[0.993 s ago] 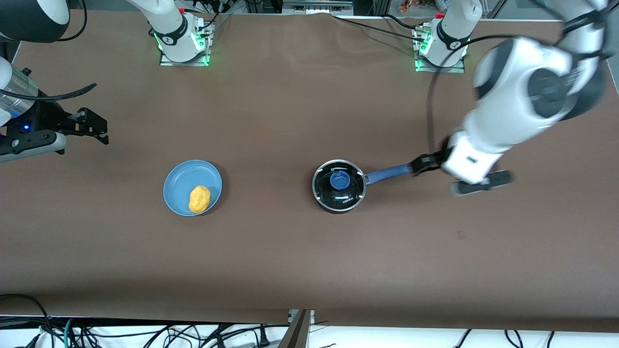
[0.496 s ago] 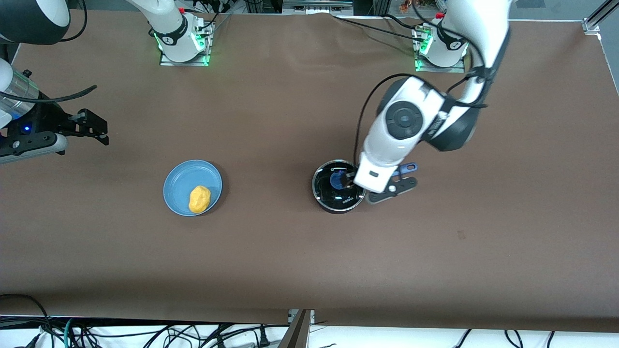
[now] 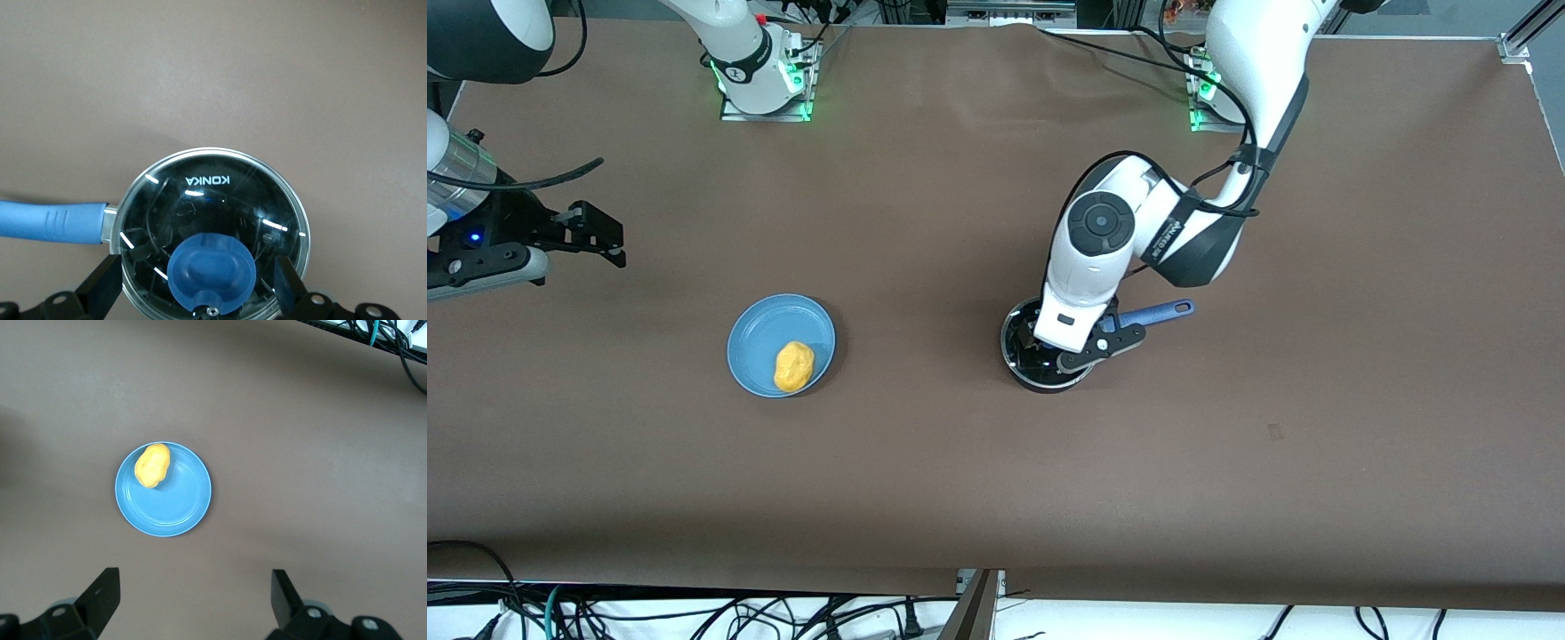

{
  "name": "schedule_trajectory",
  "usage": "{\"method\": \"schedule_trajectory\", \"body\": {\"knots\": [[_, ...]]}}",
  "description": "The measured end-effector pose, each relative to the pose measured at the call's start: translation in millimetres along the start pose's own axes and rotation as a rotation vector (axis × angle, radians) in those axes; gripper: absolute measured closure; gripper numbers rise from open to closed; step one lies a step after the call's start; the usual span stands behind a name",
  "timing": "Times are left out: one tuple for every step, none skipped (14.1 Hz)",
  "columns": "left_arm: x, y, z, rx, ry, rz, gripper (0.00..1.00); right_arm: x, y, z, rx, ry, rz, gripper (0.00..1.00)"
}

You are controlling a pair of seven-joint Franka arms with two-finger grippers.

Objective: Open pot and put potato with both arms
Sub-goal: 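Lower the left gripper and grasp the blue lid knob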

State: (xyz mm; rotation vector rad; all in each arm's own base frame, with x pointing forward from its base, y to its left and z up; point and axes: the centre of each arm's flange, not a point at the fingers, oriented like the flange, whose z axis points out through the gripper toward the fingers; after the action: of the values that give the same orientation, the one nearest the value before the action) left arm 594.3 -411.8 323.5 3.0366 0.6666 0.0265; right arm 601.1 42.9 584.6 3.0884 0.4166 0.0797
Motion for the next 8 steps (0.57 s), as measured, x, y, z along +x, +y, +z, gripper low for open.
{"method": "schedule_trajectory", "body": {"knots": [[-4.5, 2.7, 2.4, 0.002, -0.001, -0.001, 0.00, 0.0, 0.2, 0.0, 0.000, 0.000, 0.000, 0.00], [-8.5, 5.3, 4.9, 0.001, -0.001, -0.006, 0.00, 0.0, 0.3, 0.0, 0.000, 0.000, 0.001, 0.00], [-11.6, 7.6, 7.9, -0.002, -0.001, -0.010, 0.00, 0.0, 0.3, 0.1, 0.000, 0.000, 0.001, 0.00], [-13.7, 9.8, 11.4, -0.007, 0.001, -0.015, 0.00, 0.0, 0.3, 0.1, 0.000, 0.000, 0.001, 0.00], [-16.1, 12.1, 15.7, -0.012, 0.002, -0.016, 0.00, 0.0, 0.3, 0.2, 0.000, 0.000, 0.001, 0.00], [-18.1, 13.6, 20.8, -0.009, 0.007, -0.012, 0.00, 0.1, 0.3, 0.5, 0.000, -0.001, 0.001, 0.00], [-18.7, 14.2, 25.6, -0.001, 0.021, -0.008, 0.00, 0.2, 0.3, 0.9, 0.000, -0.002, 0.001, 0.00], [-18.8, 13.7, 29.5, 0.009, 0.032, 0.000, 0.00, 0.4, 0.4, 1.5, 0.000, -0.003, 0.001, 0.00]]}}
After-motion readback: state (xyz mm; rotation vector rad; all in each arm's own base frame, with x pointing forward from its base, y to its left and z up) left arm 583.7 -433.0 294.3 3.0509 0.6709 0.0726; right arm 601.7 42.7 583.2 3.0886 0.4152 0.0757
